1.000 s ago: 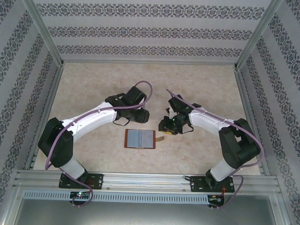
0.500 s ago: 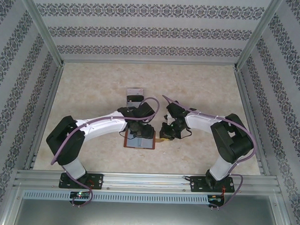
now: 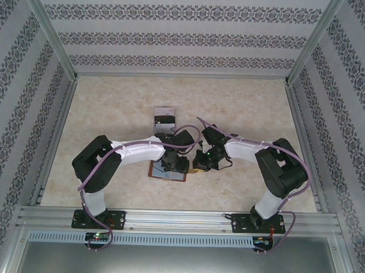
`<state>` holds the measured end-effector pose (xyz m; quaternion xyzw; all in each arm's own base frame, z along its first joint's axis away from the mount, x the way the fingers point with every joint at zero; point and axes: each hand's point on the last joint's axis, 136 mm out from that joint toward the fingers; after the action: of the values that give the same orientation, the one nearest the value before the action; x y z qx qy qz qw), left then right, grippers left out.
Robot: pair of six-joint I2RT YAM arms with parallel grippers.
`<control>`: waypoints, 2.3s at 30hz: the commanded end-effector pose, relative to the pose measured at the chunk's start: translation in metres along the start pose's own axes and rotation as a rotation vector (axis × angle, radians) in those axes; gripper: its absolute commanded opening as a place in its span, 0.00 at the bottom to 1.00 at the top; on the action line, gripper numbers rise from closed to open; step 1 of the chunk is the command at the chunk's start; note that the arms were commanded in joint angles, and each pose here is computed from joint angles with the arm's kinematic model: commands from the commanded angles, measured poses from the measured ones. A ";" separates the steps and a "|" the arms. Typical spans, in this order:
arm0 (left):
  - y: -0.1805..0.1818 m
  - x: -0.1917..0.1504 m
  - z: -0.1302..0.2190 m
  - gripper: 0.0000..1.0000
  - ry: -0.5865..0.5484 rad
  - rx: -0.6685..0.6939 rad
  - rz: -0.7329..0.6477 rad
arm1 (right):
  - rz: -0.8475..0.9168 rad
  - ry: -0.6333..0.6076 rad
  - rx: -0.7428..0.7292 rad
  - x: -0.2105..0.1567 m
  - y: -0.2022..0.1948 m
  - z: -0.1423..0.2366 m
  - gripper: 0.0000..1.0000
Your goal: Take the credit cards out of the card holder
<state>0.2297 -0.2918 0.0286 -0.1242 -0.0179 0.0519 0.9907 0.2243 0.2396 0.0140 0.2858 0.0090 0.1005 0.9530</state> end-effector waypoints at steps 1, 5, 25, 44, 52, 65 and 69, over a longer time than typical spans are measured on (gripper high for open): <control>0.014 -0.004 -0.005 0.47 -0.007 0.103 -0.013 | -0.012 0.016 0.000 -0.008 -0.002 -0.006 0.10; 0.028 -0.003 -0.007 0.46 -0.024 0.205 -0.030 | -0.010 0.013 0.000 -0.008 -0.003 -0.006 0.10; 0.054 0.016 0.031 0.36 -0.173 0.379 -0.077 | -0.013 0.006 -0.007 -0.009 -0.005 -0.006 0.10; -0.003 0.013 0.054 0.35 -0.153 -0.136 0.036 | -0.016 -0.011 -0.019 -0.007 -0.004 0.000 0.09; -0.029 0.004 0.036 0.35 -0.018 -0.318 0.093 | -0.009 -0.016 -0.016 -0.005 -0.001 0.002 0.10; -0.028 0.011 0.006 0.35 0.039 -0.370 0.148 | -0.011 -0.018 -0.014 -0.005 -0.001 0.002 0.10; -0.027 0.011 -0.001 0.36 0.058 -0.382 0.160 | -0.013 -0.017 -0.015 -0.006 -0.001 0.002 0.10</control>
<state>0.2378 -0.3123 0.0371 -0.2913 0.0056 0.1134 0.9499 0.2247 0.2393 0.0147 0.2890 0.0014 0.0929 0.9528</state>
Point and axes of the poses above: each hand's point on the last joint's axis, 136 mm out from that joint toward the fingers, its own z axis back along the fingers, its own y axis along the line the jaws close on, x = y × z, and after that the axes turned 14 degrees about z, right-handed
